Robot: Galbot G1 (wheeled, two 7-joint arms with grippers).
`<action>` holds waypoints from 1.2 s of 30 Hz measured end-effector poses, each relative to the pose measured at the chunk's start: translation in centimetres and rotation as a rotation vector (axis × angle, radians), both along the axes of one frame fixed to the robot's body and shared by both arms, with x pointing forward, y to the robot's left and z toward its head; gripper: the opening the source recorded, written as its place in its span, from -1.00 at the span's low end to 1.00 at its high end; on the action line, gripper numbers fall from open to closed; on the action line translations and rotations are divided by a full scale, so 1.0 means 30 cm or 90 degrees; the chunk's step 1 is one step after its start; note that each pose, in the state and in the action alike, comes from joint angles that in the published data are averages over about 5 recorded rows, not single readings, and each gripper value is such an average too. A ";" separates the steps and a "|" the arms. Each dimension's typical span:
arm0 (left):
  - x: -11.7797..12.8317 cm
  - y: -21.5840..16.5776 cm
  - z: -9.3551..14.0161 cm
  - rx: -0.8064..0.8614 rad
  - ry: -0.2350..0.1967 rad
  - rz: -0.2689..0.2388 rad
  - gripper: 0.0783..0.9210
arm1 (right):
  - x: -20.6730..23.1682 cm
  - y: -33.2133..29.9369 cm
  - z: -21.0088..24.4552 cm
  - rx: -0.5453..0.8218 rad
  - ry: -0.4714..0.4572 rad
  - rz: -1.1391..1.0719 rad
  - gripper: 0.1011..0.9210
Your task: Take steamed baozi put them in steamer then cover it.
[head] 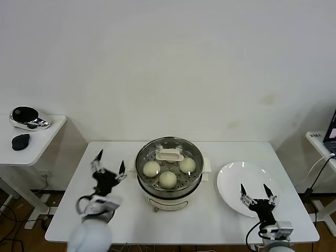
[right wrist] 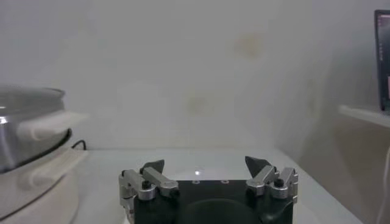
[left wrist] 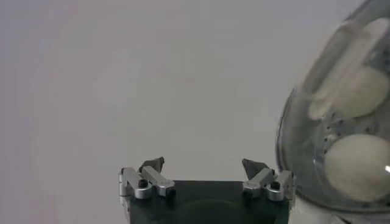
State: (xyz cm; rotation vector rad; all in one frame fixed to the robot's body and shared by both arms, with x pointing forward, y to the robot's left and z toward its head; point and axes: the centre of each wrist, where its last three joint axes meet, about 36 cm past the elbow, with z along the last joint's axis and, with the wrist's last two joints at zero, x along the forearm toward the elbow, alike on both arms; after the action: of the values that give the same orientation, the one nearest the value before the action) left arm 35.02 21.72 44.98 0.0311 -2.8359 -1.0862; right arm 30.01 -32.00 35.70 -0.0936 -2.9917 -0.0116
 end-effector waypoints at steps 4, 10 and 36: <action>-0.067 0.083 -0.081 -0.108 0.024 -0.006 0.77 | -0.034 0.009 -0.007 0.002 0.008 0.005 0.76; -0.166 0.139 -0.171 -0.226 0.067 0.002 0.77 | -0.092 0.020 0.002 0.007 0.042 0.008 0.76; -0.369 0.192 -0.247 -0.341 0.198 0.079 0.77 | -0.233 0.099 0.038 -0.008 0.116 0.041 0.76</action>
State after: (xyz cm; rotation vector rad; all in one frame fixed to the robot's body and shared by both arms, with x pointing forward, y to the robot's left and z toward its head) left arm 23.95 27.49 37.57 -0.0044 -2.6916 -0.2556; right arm 23.03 -29.02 36.82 0.0008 -2.8119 0.0209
